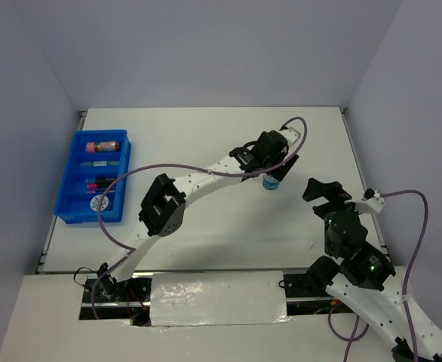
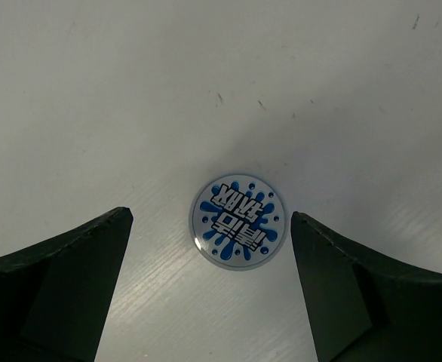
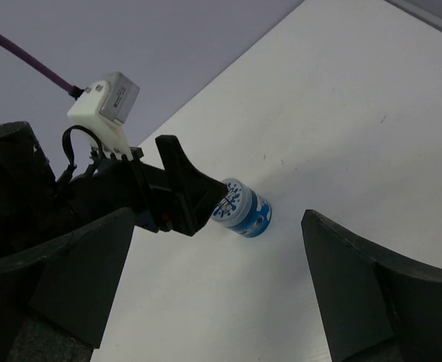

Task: Sort the stationery into containers
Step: Pick up the stationery from the center of the board.

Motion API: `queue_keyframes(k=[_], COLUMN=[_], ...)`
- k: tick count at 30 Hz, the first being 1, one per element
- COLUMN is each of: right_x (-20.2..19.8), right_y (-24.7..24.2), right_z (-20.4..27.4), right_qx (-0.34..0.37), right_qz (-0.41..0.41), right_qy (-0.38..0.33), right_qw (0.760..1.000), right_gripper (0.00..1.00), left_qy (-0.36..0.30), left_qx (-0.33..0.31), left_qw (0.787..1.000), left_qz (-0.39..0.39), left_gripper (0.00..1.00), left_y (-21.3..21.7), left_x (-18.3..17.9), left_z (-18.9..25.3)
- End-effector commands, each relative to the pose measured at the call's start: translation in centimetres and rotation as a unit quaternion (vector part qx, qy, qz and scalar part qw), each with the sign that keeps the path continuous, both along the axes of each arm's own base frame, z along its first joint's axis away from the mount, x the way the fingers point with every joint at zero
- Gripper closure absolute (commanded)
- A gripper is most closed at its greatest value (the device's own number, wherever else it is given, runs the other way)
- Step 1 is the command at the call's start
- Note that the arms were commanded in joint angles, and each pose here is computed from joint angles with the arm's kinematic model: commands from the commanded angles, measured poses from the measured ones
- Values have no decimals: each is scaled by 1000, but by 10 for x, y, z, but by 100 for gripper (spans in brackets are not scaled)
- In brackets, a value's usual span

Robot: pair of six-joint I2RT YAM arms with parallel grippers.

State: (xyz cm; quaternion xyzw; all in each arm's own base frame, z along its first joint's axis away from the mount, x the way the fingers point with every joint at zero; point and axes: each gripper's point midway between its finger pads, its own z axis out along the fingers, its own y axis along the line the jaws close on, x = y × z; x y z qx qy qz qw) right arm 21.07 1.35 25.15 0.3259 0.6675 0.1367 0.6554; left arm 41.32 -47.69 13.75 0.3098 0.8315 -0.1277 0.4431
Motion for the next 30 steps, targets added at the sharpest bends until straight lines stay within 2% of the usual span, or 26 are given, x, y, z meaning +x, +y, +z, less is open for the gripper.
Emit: queue_keyframes(k=[1,17,24,27,28,29,30], right_x=[4,8,9,8,8,8,7], right_y=[6,14,17,17,16,16,16], right_z=[9,10,10,11,11,11,12], right_qx=[6,1,-3,-2,-2,-2,0], right_qz=[11,29,37,38,37,37,38], right_qy=[-18,-22,-24,-27,-28,-29,-31], right_qw=[1000,999,999,999,999,999,999], right_gripper=[0,0,0,0,0,0,0], left_qy=[-33,17,31,38,39,40,43], left_qx=[-20,-30,-15,-19,-20,-21,-22], left_qw=[999,997,999,998,998,998,998], left_qz=[-16,-62,-41,-38,-39,-39,-41], left_gripper=[1,1,4,14,21,32,38], left_y=[-13,-34,-28,-28,-28,-28,-27], left_x=[15,-5,-1,1,1,1,1], left_z=[10,-26,-52,-55,-55,-55,-56])
